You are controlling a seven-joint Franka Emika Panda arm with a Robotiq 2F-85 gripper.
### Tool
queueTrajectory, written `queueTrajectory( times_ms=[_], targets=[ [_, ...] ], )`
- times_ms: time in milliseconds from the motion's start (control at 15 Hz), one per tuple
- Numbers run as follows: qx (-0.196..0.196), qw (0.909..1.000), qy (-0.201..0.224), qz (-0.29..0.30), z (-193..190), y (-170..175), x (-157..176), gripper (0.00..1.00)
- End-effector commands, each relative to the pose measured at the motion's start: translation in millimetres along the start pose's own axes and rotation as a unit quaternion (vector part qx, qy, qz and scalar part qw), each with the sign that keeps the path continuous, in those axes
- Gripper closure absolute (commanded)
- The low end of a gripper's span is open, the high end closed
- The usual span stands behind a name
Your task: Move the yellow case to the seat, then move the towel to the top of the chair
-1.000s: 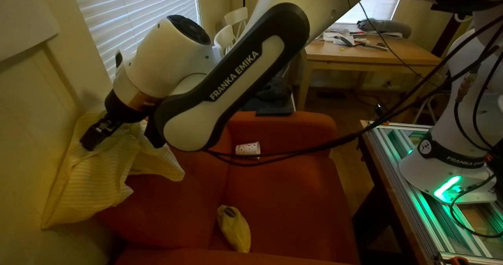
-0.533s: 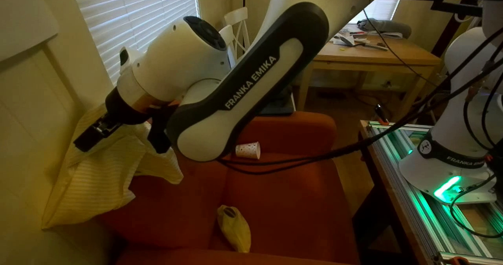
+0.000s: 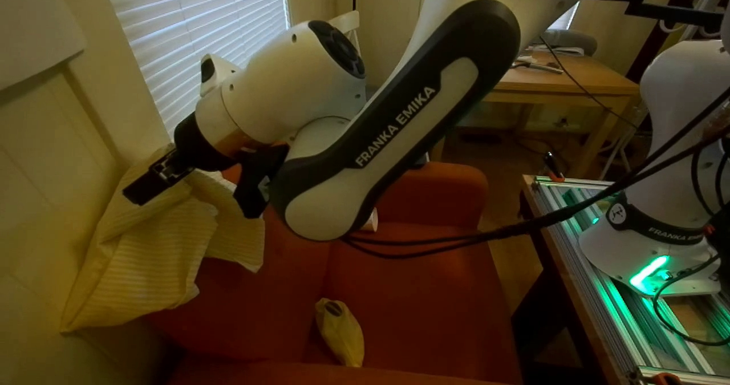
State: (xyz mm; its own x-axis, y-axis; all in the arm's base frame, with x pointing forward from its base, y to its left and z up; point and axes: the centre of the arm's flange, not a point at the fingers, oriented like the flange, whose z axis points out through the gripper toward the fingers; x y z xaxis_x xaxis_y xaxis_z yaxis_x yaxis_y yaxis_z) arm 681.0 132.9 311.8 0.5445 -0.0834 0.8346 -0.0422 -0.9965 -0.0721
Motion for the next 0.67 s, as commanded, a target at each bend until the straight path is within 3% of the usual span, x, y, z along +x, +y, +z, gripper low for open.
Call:
queueTrajectory(
  times_ms=[0,400,600],
  targets=[
    [-0.032,0.9992,0.007,0.022,-29,-3,-7,0.00],
    [-0.054,0.9975,0.003,0.047,-42,1,-6,0.00],
    [-0.061,0.9959,-0.022,0.063,-42,9,-3,0.00]
  ],
)
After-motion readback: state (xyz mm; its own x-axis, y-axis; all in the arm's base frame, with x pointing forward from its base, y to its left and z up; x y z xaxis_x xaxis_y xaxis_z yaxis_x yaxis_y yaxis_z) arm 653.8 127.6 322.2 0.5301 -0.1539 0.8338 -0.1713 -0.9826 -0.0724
